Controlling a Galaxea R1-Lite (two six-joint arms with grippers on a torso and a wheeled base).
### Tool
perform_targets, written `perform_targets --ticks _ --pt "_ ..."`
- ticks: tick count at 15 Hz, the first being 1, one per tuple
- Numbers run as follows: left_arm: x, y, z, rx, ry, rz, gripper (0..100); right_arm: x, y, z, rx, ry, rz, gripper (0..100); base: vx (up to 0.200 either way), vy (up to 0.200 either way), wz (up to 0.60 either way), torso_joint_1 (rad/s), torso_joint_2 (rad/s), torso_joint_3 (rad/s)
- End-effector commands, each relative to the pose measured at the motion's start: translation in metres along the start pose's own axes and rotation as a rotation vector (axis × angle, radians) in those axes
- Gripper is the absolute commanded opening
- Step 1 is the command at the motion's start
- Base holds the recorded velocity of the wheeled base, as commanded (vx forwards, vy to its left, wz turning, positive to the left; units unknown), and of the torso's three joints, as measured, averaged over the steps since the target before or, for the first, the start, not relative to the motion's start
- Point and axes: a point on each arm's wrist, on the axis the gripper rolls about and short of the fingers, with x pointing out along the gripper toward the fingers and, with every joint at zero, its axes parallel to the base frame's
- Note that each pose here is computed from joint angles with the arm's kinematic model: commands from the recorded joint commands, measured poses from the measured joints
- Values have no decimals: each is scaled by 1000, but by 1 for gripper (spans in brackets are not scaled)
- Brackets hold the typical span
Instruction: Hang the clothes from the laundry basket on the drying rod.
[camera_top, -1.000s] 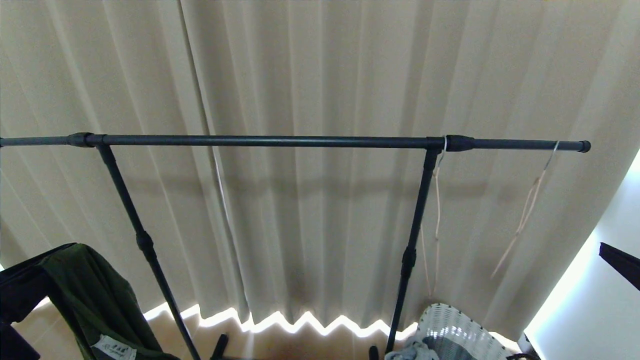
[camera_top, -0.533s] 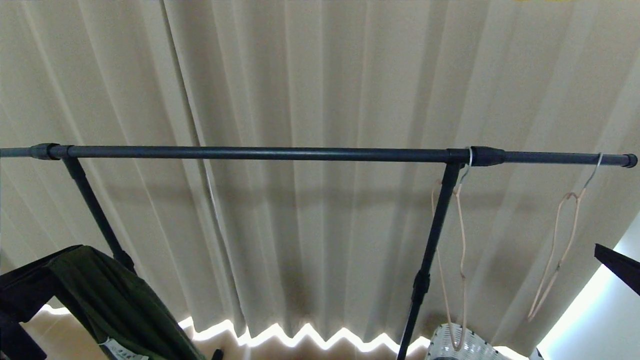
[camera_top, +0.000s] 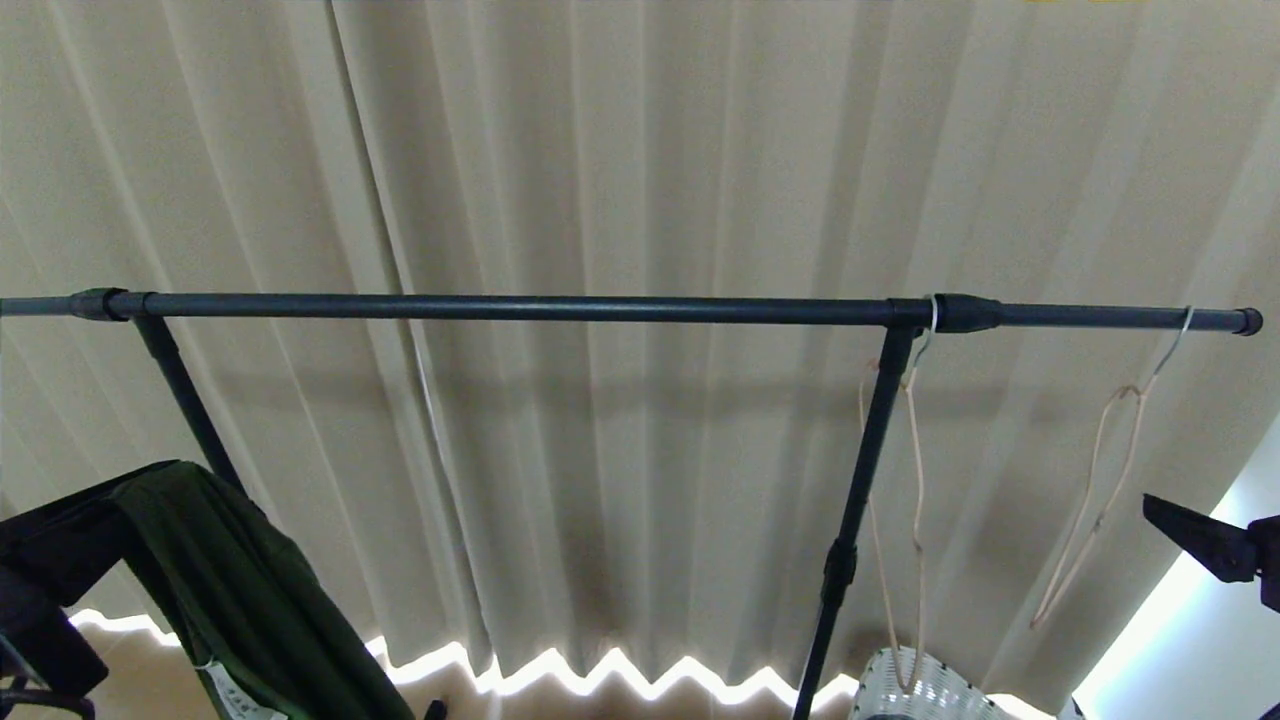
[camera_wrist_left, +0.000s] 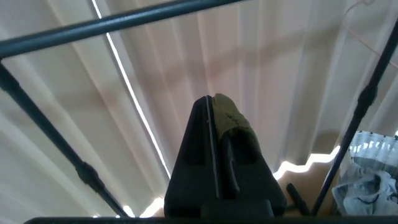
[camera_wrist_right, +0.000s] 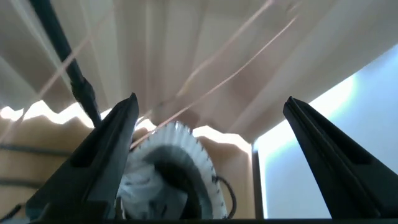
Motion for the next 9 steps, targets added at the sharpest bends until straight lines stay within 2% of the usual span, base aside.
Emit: perform_targets --ticks 1,5,7,9 --pt "17 2 0 -7 28 0 0 34 4 4 3 107 7 100 0 0 0 0 0 0" --pt "19 4 -1 -7 10 20 0 66 6 17 14 159 0 100 0 0 0 0 0 0" --pt "19 4 -1 -7 11 23 0 83 7 16 12 207 -72 100 0 0 0 0 0 0" --pt "19 4 -2 -8 17 22 0 95 8 16 13 193 -126 100 0 0 0 0 0 0"
